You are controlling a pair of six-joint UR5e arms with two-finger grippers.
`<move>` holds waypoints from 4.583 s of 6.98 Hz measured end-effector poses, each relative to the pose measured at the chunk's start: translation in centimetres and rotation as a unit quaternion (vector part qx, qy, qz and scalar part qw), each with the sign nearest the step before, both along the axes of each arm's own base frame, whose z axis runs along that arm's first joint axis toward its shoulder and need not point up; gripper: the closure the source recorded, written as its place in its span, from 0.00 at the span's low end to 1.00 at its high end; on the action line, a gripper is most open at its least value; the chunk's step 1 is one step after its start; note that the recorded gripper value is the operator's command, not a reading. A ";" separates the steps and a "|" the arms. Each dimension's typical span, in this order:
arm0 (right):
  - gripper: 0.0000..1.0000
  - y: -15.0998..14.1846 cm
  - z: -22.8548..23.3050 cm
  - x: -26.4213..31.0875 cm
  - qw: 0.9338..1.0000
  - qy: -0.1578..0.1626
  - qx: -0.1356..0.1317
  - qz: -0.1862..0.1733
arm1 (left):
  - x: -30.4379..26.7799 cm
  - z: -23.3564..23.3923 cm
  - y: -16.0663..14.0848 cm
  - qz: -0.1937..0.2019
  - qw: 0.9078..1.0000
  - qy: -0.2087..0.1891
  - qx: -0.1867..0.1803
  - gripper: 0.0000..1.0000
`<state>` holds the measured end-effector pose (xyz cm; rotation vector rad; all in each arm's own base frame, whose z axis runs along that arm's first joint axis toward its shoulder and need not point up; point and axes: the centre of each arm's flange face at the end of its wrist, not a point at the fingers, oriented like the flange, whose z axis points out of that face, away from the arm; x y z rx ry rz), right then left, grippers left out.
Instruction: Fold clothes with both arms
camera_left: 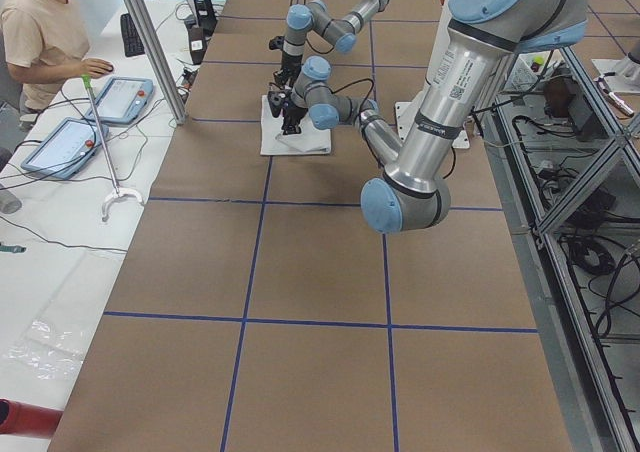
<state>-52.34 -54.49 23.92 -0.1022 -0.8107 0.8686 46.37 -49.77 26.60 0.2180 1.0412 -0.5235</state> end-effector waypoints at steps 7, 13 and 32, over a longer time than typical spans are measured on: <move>0.00 -6.7 3.6 8.9 0.997 0.021 0.045 -0.066 | -6.3 1.3 -6.4 0.013 0.997 -0.019 0.067 0.53; 0.00 -4.4 21.0 37.3 0.944 0.095 0.196 -0.248 | -31.5 10.2 -12.1 0.181 0.945 -0.129 0.240 0.38; 0.00 0.2 33.9 55.6 0.924 0.034 0.204 -0.320 | -52.8 27.5 -8.6 0.245 0.946 -0.162 0.137 0.00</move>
